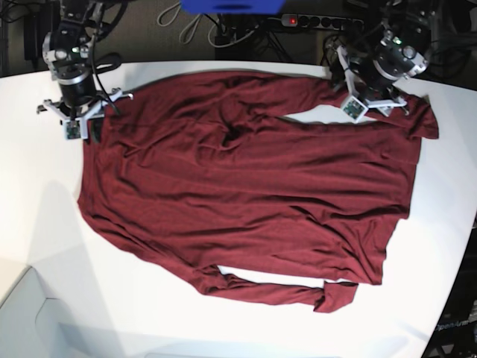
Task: Layout the t-shirt on the table in an organized manner, then fold the t-shirt properly
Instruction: 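Grasp the shirt edge near the sleeve seam with the left gripper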
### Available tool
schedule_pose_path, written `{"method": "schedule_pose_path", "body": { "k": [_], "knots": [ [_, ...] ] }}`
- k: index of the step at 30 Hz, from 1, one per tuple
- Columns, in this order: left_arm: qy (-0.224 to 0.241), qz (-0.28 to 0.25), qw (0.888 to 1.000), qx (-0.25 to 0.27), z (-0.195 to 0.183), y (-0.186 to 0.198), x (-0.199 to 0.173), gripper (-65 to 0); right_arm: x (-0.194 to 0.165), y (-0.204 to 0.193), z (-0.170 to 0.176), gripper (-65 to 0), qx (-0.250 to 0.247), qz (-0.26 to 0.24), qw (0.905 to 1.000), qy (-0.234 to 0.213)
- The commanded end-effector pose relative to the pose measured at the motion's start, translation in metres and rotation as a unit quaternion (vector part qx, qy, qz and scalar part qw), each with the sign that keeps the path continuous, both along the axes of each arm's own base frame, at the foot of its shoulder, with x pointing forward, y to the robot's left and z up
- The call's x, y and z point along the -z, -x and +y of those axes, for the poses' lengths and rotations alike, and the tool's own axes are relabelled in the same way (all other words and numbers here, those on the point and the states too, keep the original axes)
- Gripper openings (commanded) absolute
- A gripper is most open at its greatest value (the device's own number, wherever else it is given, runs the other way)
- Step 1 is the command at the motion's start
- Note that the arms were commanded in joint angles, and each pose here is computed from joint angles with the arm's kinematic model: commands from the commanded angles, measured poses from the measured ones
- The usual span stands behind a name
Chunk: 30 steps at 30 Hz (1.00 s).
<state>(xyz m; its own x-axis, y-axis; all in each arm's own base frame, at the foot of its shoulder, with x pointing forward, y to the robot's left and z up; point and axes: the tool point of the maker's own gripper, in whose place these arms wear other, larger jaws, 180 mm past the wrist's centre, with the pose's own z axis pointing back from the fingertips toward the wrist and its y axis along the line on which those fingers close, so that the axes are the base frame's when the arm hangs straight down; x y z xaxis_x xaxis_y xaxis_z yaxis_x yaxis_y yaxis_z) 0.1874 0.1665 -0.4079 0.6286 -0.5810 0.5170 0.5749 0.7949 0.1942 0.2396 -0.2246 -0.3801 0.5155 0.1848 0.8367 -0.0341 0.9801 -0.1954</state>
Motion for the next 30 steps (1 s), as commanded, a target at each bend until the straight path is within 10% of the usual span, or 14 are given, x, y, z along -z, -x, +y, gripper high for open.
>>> {"method": "schedule_pose_path", "body": {
  "k": [1,12,23,30],
  "knots": [
    [0.0,-0.014,1.0,0.003,0.001,-0.006,-0.007,-28.8,-0.011,-0.005,-0.002,-53.2,-0.003,-0.021,0.9998,0.004],
    [-0.006,0.001,1.0,-0.005,0.009,-0.003,0.005,-31.0,-0.011,-0.005,-0.002,-53.3,-0.003,-0.021,0.9998,0.004],
    [-0.005,-0.006,1.0,-0.011,0.011,-0.007,0.001,-65.0,-0.011,-0.005,-0.002,-53.4,-0.003,-0.021,0.9998,0.004],
    [0.002,-0.054,0.999,-0.001,0.001,-0.032,-0.025,-64.7,-0.011,-0.005,-0.003,-53.4,-0.003,-0.021,0.9998,0.005]
  ]
}}
